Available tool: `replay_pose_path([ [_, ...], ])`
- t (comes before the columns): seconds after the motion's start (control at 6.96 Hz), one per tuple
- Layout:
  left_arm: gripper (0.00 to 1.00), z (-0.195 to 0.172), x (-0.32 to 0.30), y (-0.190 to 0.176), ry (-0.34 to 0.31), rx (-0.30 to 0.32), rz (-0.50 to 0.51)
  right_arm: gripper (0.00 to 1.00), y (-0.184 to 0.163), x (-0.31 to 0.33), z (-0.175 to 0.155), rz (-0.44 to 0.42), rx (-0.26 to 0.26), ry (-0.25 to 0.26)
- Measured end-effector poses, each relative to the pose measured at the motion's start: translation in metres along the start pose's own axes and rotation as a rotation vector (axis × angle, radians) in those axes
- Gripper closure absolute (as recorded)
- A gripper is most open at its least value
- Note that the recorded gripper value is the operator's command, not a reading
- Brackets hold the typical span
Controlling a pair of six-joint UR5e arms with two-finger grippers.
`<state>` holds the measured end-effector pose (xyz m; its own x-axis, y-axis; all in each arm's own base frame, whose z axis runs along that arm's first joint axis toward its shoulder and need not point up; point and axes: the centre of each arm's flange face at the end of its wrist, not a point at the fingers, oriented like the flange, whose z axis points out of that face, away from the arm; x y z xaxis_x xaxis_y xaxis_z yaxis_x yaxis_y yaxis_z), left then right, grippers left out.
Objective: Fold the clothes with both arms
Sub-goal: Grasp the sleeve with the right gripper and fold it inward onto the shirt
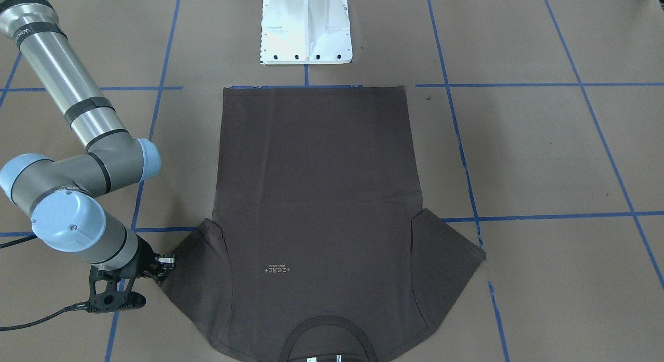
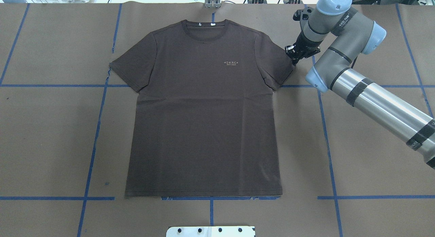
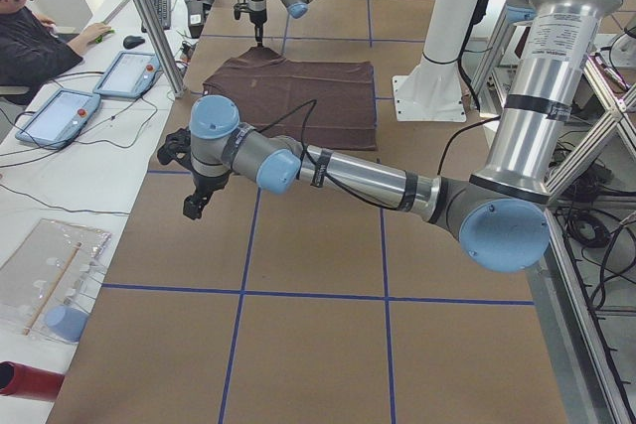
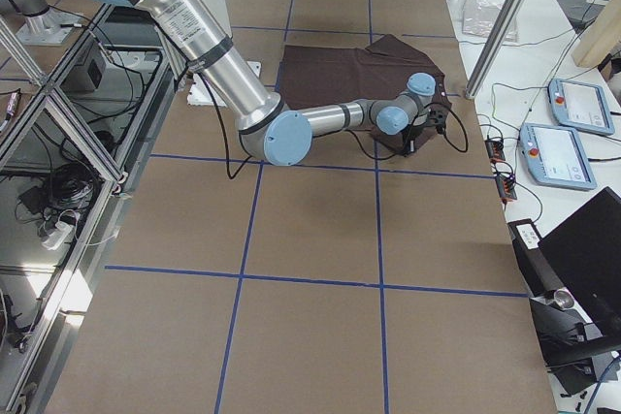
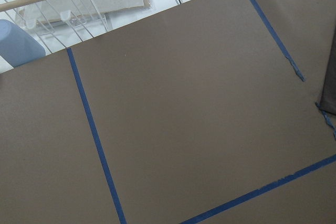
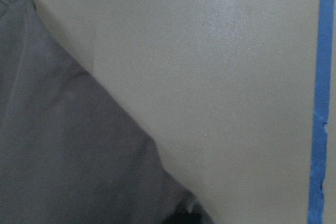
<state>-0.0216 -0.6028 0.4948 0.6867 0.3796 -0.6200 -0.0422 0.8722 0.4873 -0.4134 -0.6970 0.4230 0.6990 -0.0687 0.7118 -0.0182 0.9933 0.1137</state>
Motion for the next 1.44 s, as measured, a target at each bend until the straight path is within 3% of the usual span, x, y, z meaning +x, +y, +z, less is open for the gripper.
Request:
replay_pose_path([
  [0.57, 0.0, 0.003, -0.003, 0.001, 0.0, -0.005, -0.004, 1.0, -0.018, -0.105, -0.046, 0.035, 0.047, -0.09],
  [1.15, 0.0, 0.016, -0.016, 0.005, 0.0, -0.006, -0.005, 1.0, 0.005, -0.211, -0.053, -0.004, 0.083, -0.131],
  [1.29, 0.0, 0.017, -0.018, 0.006, 0.0, -0.004, -0.004, 0.55, 0.007, -0.217, -0.054, -0.007, 0.089, -0.132],
  [1.44, 0.0, 0.018, -0.018, 0.006, 0.0, -0.004, -0.004, 0.01, 0.008, -0.22, -0.054, -0.009, 0.093, -0.131],
])
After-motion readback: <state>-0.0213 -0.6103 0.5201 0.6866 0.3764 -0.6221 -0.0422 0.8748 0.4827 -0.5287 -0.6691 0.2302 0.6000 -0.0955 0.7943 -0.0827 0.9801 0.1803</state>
